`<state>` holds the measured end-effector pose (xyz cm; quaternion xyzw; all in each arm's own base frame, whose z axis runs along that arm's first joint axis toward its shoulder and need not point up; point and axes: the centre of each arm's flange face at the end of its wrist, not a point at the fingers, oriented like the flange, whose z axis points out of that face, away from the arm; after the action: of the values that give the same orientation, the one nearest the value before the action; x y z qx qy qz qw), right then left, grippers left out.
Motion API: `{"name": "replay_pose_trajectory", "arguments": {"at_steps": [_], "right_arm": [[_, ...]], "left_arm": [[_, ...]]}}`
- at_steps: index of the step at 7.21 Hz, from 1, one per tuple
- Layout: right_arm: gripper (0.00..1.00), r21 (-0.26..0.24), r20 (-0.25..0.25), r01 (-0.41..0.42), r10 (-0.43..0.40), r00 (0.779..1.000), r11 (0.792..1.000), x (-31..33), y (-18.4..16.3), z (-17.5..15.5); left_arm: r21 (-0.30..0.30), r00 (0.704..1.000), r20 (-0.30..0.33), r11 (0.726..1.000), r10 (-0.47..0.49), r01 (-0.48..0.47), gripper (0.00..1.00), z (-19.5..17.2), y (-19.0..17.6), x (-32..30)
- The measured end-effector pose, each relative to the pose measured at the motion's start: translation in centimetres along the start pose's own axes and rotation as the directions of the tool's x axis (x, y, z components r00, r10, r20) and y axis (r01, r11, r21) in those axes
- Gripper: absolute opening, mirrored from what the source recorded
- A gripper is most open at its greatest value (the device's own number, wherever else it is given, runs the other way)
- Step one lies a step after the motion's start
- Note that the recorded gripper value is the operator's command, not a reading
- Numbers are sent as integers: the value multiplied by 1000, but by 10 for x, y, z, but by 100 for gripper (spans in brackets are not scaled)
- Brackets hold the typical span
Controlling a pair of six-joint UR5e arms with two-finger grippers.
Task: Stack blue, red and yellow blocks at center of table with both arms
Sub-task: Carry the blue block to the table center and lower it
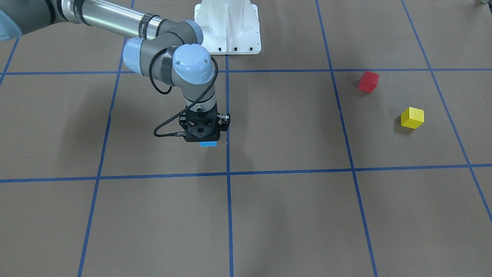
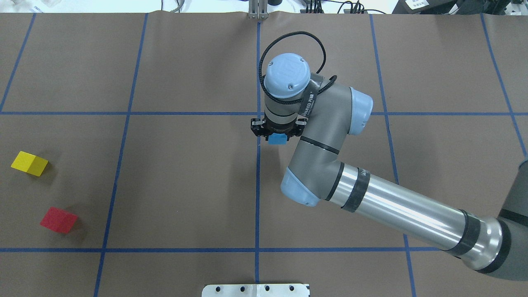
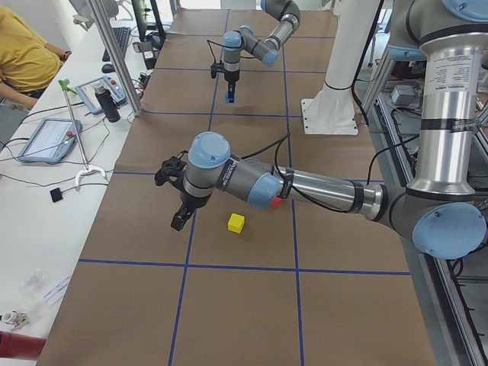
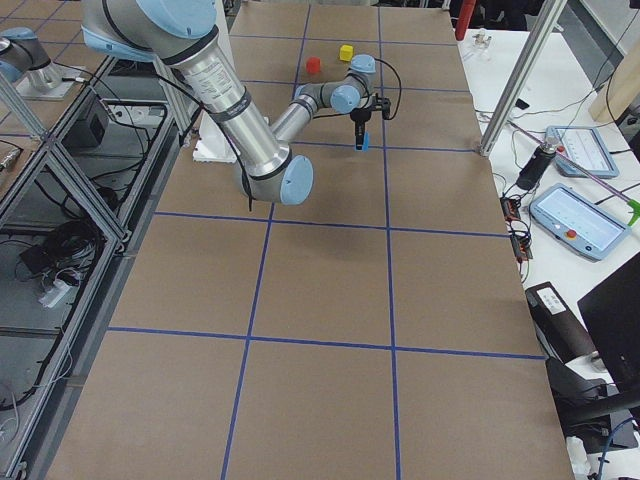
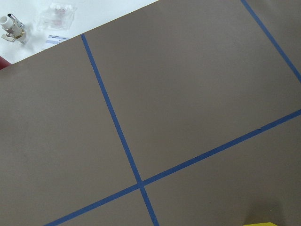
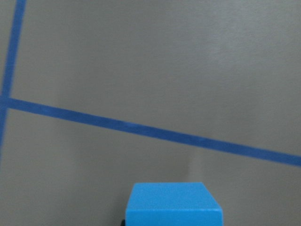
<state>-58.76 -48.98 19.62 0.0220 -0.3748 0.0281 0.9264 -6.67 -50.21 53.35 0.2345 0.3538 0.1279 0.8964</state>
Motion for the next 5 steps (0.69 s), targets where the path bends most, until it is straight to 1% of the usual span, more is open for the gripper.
{"name": "replay_pose_trajectory", "arguments": {"at_steps": [1, 2, 3, 4, 5], "right_arm": [[32, 4, -14, -15, 15, 1000, 1000, -17, 9, 9], [37, 10, -29, -10, 10, 1000, 1000, -26, 20, 19], [44, 10, -34, -1, 1, 999, 1000, -33, 30, 25], [86, 9, -33, 8, -8, 999, 1000, -37, 36, 28], [97, 14, -34, 15, -14, 999, 1000, -39, 40, 29]], "left_arm": [[-1, 1000, 0, 1000, -1, 1, 100, 1, 0, 0], [-1, 1000, 0, 1000, -1, 1, 100, 1, 1, -1], [-1, 1000, 0, 1000, -1, 1, 100, 1, 1, -1], [-2, 1000, 0, 1000, -1, 1, 100, 1, 0, -1], [-2, 1000, 0, 1000, -1, 1, 100, 1, 0, -1]]}}
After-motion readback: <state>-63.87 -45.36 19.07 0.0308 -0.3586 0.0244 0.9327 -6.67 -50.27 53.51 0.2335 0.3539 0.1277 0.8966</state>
